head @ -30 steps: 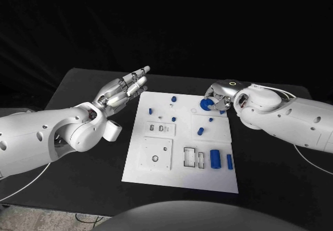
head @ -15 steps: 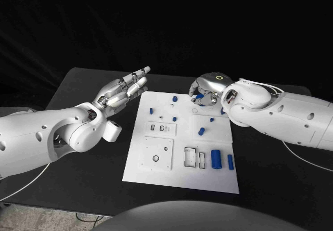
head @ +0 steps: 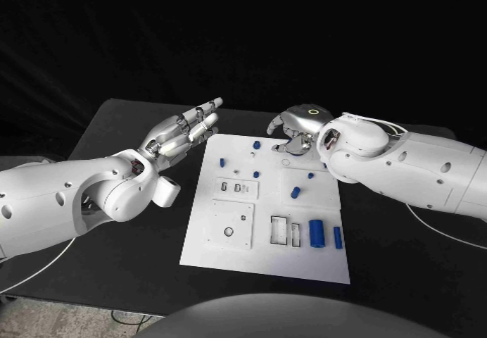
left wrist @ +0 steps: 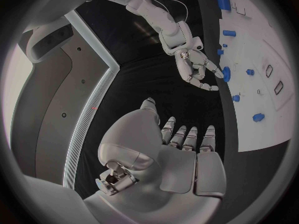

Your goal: Assemble the parts on the task board

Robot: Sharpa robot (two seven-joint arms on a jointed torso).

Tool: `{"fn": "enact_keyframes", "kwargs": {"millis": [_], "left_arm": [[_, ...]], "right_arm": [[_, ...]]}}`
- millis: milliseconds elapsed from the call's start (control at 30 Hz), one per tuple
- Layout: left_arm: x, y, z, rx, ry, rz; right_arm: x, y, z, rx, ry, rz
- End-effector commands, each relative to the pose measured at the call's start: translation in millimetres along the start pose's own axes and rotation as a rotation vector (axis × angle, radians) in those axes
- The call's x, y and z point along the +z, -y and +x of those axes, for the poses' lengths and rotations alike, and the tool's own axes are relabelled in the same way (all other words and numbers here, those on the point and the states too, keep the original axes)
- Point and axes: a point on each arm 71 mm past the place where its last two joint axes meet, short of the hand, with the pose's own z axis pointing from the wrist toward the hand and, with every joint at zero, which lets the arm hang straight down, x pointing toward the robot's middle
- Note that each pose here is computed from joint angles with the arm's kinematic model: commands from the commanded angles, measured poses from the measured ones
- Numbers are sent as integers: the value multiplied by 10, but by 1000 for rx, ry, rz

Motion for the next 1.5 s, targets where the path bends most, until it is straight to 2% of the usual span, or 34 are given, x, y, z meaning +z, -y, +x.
{"fn": "enact_keyframes", "kwargs": {"millis": [33, 200, 500, 1067, 1500], "left_arm": [[11, 3, 15, -11, -19, 8], [23, -3, 13, -10, -20, 9], [39, -18, 16, -12, -24, 8], [42, -36, 14, -14, -27, 3], [44, -41, 18, -15, -30, 0]], "right_arm": [[-13, 137, 33, -24, -49, 63], [-51, 317, 57, -38, -74, 117], [-112, 497, 87, -53, -95, 162], [-148, 677, 174, -50, -106, 201], [-118, 683, 211, -44, -111, 199]]}}
